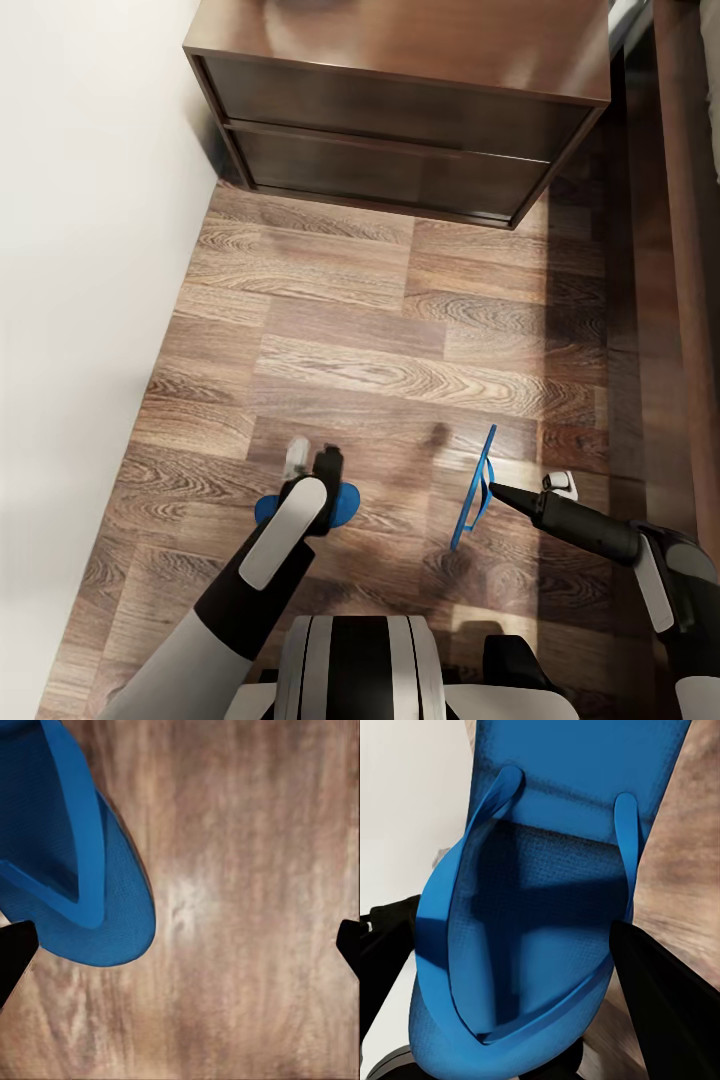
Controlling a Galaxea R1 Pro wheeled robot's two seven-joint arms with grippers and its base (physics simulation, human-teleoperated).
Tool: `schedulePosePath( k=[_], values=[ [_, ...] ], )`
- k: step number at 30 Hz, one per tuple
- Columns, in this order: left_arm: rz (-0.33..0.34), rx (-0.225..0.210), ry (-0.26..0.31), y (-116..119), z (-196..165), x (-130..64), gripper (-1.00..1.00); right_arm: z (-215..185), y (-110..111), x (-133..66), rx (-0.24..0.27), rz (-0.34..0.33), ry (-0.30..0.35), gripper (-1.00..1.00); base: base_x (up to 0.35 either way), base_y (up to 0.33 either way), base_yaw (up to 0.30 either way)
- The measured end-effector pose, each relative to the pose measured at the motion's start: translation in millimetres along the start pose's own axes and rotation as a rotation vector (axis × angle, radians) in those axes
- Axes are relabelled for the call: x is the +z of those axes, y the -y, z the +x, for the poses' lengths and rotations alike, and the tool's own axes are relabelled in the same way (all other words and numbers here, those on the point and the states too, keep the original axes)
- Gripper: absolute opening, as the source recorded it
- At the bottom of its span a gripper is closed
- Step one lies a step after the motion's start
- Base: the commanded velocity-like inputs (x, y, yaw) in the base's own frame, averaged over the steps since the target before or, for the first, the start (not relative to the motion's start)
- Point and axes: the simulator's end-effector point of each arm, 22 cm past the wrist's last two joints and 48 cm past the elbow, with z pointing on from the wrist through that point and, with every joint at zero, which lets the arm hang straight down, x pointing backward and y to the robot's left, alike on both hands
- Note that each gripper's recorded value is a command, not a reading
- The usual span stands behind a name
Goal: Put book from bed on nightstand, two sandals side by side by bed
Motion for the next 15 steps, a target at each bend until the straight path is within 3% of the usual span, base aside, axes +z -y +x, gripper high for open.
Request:
schedulePosePath(
  k=[6, 8, 10, 12, 15],
  values=[
    [0.017, -0.008, 0.045, 4, -11, -0.5, 1.0, 0, 0, 0.1, 0.0, 0.0, 0.0, -1.0, 0.0, 0.0, 0.0],
    [0.015, -0.035, 0.061, 5, -19, 0.7, 1.0, 0, 0, -0.3, 0.0, 0.001, 0.0, -1.0, 0.0, 0.0, 0.0],
    [-0.003, -0.102, 0.086, 4, -40, 5.2, 1.0, 0, 0, -0.1, 0.0, 0.0, 0.0, -1.0, 0.0, 0.0, 0.0],
    [-0.015, -0.142, 0.1, 2, -52, 7.8, 1.0, 0, 0, -0.2, 0.0, 0.0, 0.001, -1.0, 0.0, 0.0, 0.0],
    [-0.026, -0.18, 0.112, 0, -64, 10.1, 1.0, 0, 0, -0.1, 0.0, 0.0, 0.0, -1.0, 0.0, 0.0, 0.0]
  ],
)
